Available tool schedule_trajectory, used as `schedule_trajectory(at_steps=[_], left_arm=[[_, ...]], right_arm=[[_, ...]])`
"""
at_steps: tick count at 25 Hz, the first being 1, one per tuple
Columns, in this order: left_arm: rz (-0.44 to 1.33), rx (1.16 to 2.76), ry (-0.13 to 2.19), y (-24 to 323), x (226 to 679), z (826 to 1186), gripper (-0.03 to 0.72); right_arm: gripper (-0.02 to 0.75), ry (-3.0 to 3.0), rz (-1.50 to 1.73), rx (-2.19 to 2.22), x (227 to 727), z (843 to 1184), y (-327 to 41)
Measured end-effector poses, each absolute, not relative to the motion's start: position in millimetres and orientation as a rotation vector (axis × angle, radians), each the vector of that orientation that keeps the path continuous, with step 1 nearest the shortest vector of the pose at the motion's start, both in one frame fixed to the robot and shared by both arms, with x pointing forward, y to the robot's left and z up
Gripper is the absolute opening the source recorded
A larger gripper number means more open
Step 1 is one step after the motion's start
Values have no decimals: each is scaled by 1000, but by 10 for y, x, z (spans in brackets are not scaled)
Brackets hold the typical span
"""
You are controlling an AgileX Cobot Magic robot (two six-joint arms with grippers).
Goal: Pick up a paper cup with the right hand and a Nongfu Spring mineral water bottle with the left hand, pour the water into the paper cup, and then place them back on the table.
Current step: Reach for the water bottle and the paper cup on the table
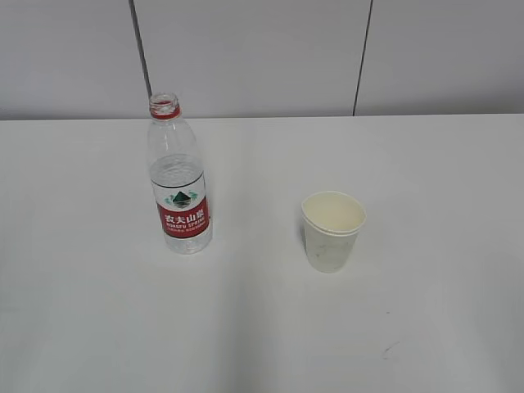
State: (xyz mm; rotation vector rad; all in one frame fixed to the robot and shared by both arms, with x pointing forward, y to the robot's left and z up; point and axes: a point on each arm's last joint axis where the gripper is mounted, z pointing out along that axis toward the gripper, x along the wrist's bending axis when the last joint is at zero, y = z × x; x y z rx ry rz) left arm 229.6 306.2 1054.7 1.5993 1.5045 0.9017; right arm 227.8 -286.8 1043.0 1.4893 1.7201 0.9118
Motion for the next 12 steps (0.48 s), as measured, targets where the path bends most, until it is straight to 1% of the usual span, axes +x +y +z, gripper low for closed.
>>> schedule_trajectory(at_steps=[12], left_arm=[[902,1599,1505,3062,2296,10547,240]], right_arm=[[587,1720,912,1489,2278,10430,-2868]])
